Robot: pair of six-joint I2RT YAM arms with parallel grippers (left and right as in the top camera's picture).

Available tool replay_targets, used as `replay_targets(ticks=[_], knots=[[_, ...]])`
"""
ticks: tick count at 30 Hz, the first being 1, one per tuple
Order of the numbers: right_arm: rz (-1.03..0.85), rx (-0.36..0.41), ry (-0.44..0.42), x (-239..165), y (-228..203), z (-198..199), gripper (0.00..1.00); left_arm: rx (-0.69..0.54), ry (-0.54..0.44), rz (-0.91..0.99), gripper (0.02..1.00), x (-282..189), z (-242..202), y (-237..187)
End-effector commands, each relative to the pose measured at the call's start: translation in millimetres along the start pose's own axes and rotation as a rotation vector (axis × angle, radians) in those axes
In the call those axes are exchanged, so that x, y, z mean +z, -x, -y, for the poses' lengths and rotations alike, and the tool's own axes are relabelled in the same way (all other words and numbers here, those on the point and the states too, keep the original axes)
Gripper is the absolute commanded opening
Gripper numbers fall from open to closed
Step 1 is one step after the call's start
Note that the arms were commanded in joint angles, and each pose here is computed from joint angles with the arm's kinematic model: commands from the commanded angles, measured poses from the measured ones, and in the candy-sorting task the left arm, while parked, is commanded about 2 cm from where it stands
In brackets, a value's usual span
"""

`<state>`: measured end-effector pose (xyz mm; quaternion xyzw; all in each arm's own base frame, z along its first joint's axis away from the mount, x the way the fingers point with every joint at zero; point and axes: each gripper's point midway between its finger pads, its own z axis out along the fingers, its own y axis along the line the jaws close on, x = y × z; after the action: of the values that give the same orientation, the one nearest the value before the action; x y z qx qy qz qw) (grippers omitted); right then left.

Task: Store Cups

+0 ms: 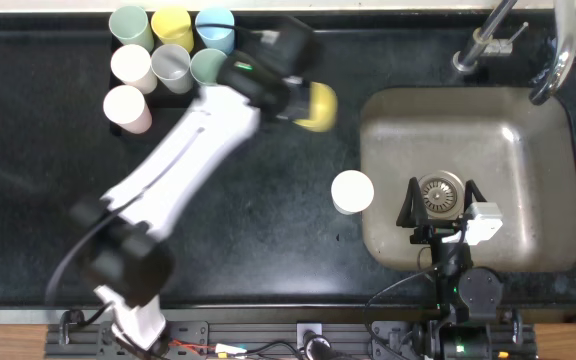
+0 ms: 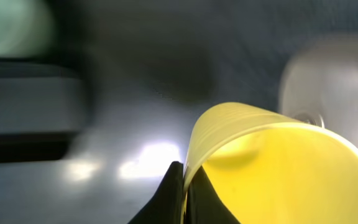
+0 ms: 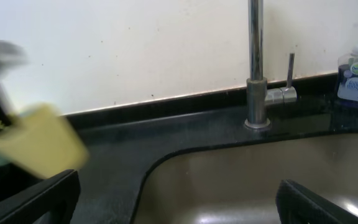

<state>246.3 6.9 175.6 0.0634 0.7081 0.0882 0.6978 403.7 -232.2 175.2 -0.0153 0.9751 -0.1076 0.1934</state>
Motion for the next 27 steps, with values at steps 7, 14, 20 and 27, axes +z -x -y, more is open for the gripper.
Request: replay_targets(ticks=[7,14,20,27], knots=[[-0.002,-0.003,0.006,0,-4,0,0.996,-0.573,0.2,-0.027,0.036,-44,-203,27],[-0.002,-0.003,0.006,0,-4,0,0.998,-0.626,0.245,-0.1,0.036,-19,-227,17],[-0.002,-0.003,0.006,0,-4,0,0.998,-0.632,0.275,-0.169,0.036,-7,-231,4],[-0.002,-0.003,0.006,0,-4,0,0.998,-0.667,0.325,-0.182,0.036,-1,-243,-1]])
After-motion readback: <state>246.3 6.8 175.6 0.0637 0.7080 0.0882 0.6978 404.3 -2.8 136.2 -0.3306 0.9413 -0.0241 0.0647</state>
